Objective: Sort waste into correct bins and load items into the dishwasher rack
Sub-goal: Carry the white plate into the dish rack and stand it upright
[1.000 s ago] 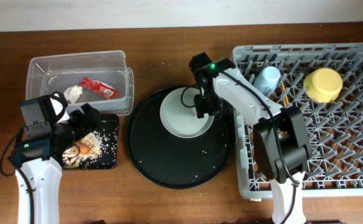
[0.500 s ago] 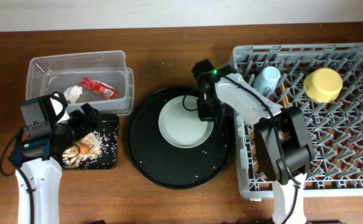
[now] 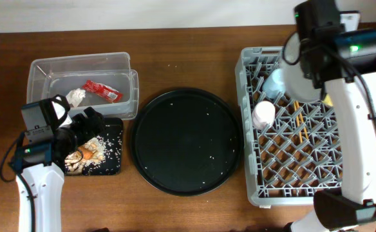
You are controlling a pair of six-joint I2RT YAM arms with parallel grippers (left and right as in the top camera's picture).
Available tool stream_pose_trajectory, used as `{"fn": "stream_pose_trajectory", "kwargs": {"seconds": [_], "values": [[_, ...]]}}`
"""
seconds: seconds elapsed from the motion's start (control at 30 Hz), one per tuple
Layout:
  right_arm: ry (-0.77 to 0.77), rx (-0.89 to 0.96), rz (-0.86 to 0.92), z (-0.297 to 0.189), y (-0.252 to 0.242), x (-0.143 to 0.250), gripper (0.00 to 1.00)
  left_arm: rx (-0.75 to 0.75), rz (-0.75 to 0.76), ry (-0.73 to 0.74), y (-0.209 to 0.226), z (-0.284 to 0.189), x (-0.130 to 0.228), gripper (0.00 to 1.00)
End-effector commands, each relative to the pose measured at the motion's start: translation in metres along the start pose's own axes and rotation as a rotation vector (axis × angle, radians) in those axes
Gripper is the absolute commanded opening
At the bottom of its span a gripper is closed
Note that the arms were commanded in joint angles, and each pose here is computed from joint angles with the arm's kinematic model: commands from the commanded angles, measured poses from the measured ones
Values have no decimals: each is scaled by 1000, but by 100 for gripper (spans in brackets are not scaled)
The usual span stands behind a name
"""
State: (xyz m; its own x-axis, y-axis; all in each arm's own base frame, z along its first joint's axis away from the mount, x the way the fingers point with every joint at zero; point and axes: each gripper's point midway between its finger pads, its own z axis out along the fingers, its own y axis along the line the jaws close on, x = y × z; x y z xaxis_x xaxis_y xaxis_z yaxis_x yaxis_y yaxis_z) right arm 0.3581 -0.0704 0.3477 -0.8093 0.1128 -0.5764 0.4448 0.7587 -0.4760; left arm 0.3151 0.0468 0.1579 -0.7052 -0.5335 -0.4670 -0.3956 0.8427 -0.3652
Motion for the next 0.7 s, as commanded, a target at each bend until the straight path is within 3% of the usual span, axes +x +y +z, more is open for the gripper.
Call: {"fn": "stream_pose_trajectory", "kwargs": {"seconds": [0.0, 0.1, 0.17, 0.3, 0.47, 0.57, 0.67], "values": [[73, 155, 112, 36, -49, 7, 4, 13, -3, -19, -4, -5, -6, 99], [149, 196, 186, 69, -80, 17, 4, 13, -3, -19, -4, -5, -6, 99], [171, 94, 87, 95, -59, 18, 4, 13, -3, -19, -4, -5, -6, 99], [205, 74, -62, 129, -32, 35, 4, 13, -3, -19, -4, -5, -6, 99], [190, 57, -86, 132, -22, 32, 4, 13, -3, -19, -4, -5, -6, 99], [120, 13, -244, 119, 11, 18, 4, 13, -3, -19, -4, -5, -6, 99], [115, 219, -363, 124, 5, 10, 4, 13, -3, -20, -4, -5, -6, 99]]}}
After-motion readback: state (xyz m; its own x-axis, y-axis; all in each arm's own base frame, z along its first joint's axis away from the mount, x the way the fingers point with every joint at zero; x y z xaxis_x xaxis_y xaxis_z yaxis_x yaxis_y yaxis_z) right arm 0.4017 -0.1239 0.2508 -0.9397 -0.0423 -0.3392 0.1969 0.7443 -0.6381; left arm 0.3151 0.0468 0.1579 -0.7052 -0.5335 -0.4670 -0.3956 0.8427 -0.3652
